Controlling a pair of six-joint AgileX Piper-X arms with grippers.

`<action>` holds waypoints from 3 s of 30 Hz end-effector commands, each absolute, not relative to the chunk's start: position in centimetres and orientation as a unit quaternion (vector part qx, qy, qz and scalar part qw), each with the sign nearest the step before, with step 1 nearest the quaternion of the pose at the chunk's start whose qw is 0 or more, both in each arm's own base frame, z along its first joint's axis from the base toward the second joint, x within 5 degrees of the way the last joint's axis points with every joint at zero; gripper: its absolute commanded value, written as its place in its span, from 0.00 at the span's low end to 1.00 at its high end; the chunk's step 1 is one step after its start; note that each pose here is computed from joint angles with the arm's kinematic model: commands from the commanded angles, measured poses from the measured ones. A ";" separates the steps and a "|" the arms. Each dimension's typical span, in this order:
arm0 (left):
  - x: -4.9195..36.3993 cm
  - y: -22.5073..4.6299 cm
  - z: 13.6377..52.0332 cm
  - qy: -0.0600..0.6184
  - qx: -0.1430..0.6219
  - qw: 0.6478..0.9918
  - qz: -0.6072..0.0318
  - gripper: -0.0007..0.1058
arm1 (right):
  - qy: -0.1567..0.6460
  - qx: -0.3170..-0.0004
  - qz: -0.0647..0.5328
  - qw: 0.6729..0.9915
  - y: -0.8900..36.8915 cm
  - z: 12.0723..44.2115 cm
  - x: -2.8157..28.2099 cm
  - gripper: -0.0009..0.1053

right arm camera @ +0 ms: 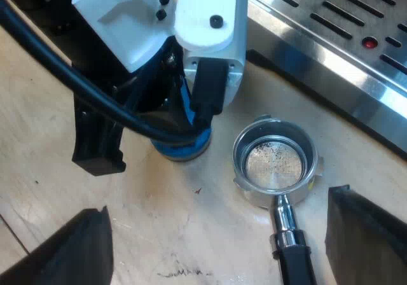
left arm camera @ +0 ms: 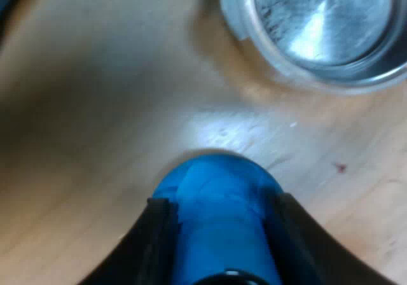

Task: Grind coffee beans and then tamp

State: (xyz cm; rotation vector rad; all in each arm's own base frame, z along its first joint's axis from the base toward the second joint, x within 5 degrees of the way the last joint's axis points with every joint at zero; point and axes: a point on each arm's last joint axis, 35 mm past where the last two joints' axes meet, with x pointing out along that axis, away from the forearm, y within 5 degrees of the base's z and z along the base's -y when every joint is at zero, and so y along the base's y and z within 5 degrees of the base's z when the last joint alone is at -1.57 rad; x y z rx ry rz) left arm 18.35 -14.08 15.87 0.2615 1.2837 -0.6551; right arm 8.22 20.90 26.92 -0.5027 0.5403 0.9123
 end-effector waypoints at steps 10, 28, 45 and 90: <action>16.2 -12.4 20.7 0.537 0.120 0.779 -0.300 0.01 | 0.246 -0.238 0.432 0.834 21.0 27.3 8.2 0.67; 11.0 -8.7 26.2 0.473 0.078 0.819 -0.314 0.01 | 0.224 -0.244 0.416 0.847 20.0 28.0 8.1 0.67; 10.5 -8.6 26.5 0.475 0.063 0.811 -0.337 0.01 | 0.192 -0.201 0.394 0.876 16.1 22.5 7.0 0.67; 15.8 -16.3 30.5 0.455 0.132 0.779 -0.410 0.01 | 0.169 -0.181 0.391 0.887 15.2 18.6 6.7 0.67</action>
